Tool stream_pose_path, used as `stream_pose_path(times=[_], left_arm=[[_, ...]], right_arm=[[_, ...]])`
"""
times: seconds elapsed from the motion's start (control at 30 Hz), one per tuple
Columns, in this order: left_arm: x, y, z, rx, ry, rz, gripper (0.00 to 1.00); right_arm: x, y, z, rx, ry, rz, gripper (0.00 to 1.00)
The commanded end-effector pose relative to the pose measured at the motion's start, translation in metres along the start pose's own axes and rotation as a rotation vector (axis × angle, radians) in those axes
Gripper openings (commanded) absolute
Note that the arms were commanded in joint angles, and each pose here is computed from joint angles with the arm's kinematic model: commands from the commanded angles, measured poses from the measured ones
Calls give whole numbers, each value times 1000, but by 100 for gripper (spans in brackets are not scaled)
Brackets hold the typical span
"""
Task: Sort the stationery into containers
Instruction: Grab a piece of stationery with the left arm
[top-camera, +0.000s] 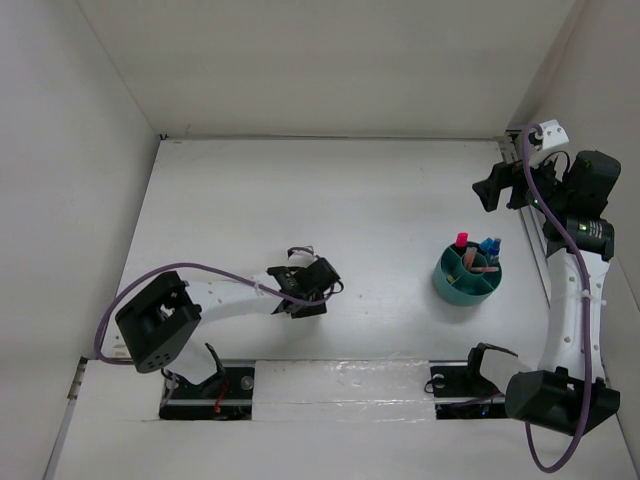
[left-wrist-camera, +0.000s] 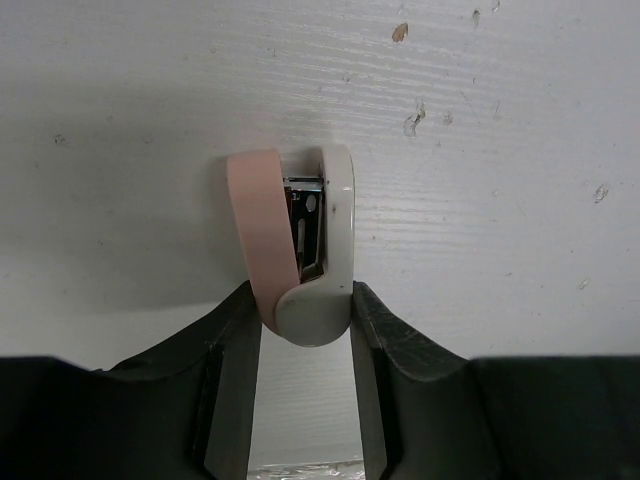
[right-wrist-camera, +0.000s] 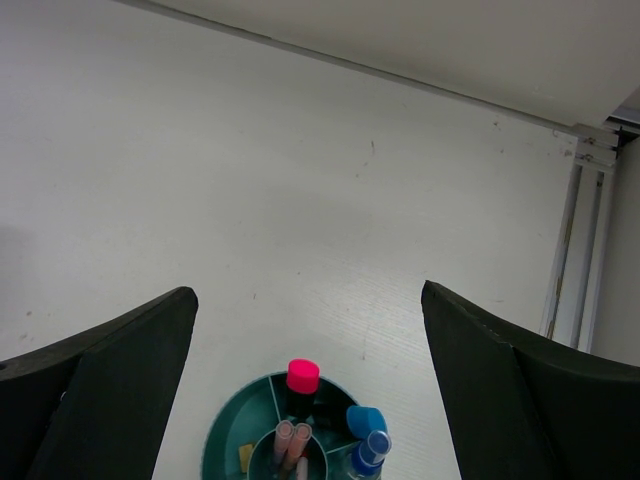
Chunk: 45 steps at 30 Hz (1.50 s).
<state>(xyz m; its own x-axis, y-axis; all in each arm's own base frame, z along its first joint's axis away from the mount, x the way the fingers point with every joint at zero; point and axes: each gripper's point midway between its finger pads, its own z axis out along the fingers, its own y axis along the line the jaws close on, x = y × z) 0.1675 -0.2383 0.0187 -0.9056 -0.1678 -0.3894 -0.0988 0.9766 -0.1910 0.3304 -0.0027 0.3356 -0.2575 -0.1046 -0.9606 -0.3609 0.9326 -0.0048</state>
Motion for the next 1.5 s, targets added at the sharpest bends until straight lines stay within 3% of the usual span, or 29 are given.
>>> stream_pose_path(times=[0.0, 0.13, 0.23, 0.27, 0.67, 1.23, 1.47], left_arm=[[28, 35, 13, -131, 88, 36, 20], [29, 35, 18, -132, 90, 46, 20], [32, 35, 23, -132, 102, 68, 12], [31, 33, 24, -135, 103, 69, 0], [17, 9, 6, -131, -37, 170, 0], [-9, -3, -22, -43, -156, 177, 0], [-31, -35, -54, 130, -280, 194, 0]], right_arm=[[-17, 6, -5, -15, -47, -45, 100], [-15, 6, -5, -17, -40, -40, 100], [-15, 6, -5, -17, -40, -40, 100], [-15, 6, -5, -17, -40, -40, 100], [-15, 9, -4, -38, -37, -44, 100], [-10, 23, -1, -142, -18, -45, 100], [-2, 58, -4, -377, 1, -39, 100]])
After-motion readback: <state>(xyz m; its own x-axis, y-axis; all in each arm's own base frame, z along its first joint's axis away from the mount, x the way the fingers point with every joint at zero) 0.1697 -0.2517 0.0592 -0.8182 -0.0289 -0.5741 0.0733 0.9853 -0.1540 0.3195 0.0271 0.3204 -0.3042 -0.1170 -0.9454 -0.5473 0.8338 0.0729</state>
